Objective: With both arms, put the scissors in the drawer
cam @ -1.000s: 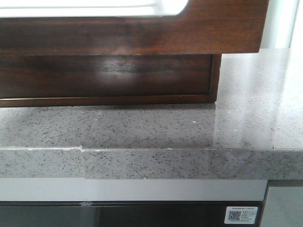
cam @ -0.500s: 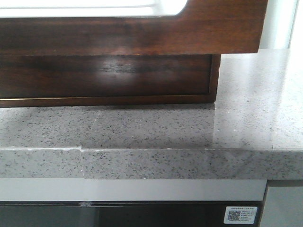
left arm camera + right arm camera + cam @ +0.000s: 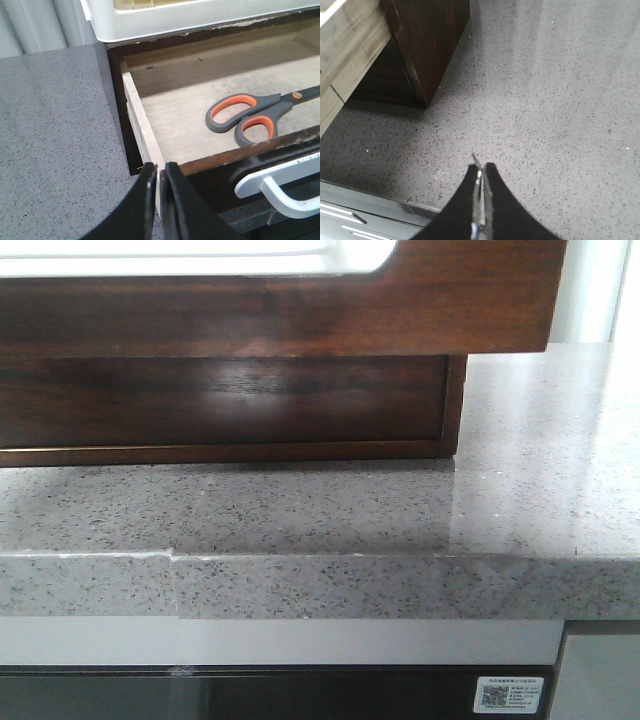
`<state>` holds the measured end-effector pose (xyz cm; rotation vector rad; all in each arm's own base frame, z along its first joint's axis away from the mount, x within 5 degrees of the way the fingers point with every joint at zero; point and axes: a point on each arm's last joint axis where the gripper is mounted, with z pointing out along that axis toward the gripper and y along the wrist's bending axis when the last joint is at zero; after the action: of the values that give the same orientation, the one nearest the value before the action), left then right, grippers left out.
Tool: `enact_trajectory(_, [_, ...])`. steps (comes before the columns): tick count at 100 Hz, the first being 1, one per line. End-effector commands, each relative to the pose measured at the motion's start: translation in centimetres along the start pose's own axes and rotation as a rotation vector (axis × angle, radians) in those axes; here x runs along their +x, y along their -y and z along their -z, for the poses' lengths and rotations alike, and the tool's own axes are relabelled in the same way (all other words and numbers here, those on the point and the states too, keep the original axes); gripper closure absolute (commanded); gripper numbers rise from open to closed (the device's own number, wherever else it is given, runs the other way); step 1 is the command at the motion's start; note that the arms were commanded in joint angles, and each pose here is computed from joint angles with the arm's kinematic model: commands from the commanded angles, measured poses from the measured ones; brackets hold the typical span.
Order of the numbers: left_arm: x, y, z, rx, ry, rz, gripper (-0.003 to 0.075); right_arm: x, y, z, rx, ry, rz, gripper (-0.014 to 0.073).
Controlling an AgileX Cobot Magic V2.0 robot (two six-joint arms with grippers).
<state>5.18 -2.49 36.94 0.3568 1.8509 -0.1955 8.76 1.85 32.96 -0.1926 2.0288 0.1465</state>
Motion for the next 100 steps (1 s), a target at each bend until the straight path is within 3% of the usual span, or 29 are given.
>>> enact_trajectory(1, [-1.3,-0.1,0.1,0.001,0.078,0.023,0.0741,-1.4,0.1,0.5,0.009,0.104,0.0,0.0664])
enact_trajectory(32, [-1.3,-0.1,0.1,0.001,0.078,0.023,0.0741,-1.4,0.1,0.5,0.009,0.104,0.0,0.0664])
enact_trajectory(42, [-0.4,0.1,1.0,-0.022,0.132,0.016,0.0741,-1.4,0.1,0.5,0.009,0.104,0.0,0.0664])
enact_trajectory(66, [6.1,-0.1,1.2,-0.157,0.247,-0.054,0.0741,-1.4,0.1,0.5,0.009,0.104,0.0,0.0664])
enact_trajectory(85, [11.3,-1.0,-2.4,-0.228,0.347,0.057,0.0741,-1.4,0.1,0.4,0.009,0.102,0.0,0.0664])
enact_trajectory(100, [14.1,-1.2,-3.8,-0.251,0.433,0.058,0.0741,-1.4,0.1,0.4,0.009,0.102,0.0,0.0664])
